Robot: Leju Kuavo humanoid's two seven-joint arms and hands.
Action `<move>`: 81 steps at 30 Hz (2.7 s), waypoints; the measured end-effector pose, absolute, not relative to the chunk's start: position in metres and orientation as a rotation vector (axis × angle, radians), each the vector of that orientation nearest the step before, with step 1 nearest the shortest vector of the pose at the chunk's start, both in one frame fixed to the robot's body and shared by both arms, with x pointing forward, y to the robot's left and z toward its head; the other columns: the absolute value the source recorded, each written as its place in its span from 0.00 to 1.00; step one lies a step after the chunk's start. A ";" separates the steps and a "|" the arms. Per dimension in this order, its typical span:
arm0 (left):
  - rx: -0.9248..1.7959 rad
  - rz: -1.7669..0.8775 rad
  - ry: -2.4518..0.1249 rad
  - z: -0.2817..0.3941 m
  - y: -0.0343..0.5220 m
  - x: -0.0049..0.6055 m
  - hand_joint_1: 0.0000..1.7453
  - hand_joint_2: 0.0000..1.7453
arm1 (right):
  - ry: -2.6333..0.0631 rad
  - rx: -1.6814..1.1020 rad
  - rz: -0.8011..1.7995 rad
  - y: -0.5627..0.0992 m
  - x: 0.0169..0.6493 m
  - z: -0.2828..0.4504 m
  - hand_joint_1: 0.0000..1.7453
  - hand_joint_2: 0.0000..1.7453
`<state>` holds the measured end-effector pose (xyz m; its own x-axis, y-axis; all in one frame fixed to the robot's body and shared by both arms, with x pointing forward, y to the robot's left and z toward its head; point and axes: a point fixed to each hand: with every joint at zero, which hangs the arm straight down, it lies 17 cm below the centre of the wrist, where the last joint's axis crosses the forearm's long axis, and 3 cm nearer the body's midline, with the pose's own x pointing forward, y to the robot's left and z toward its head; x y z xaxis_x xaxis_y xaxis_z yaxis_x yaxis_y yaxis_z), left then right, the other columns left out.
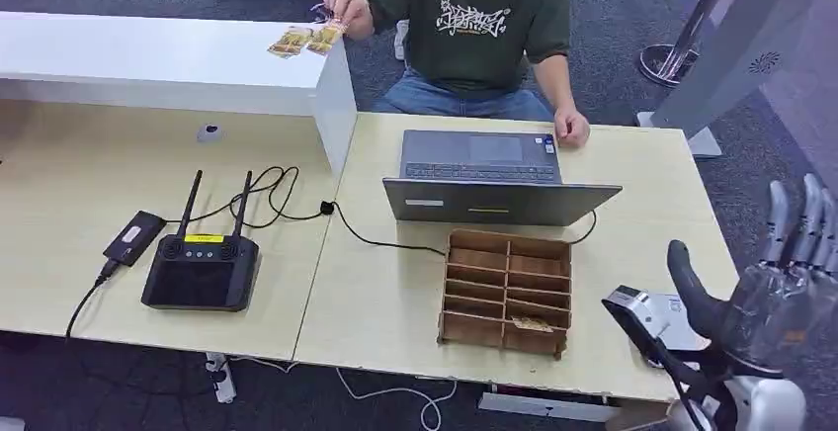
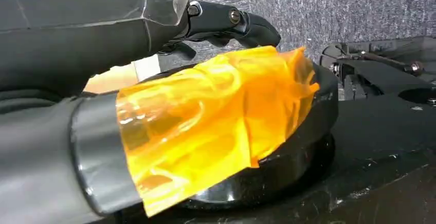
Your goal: Pass the card to the sensor for recognition and then transmit it.
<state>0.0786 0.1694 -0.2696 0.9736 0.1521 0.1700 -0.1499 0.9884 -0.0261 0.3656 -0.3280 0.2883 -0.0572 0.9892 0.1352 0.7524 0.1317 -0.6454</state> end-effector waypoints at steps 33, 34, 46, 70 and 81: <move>-0.042 0.033 -0.198 -0.267 0.161 0.084 0.00 0.00 | -1.812 -1.652 0.826 -0.280 0.533 0.333 0.00 1.00; -0.042 0.029 -0.198 -0.267 0.161 0.085 0.00 0.00 | -1.802 -1.651 0.844 -0.278 0.539 0.333 0.00 1.00; -0.051 0.018 -0.197 -0.267 0.161 0.085 0.00 0.00 | -1.771 -1.535 0.954 -0.253 0.576 0.321 0.00 1.00; -0.061 0.039 -0.212 -0.267 0.161 0.085 0.00 0.00 | -1.762 -1.504 0.986 -0.275 0.570 0.313 0.97 1.00; -0.063 0.042 -0.218 -0.267 0.161 0.085 0.00 0.00 | -1.763 -1.478 0.992 -0.274 0.567 0.306 0.94 1.00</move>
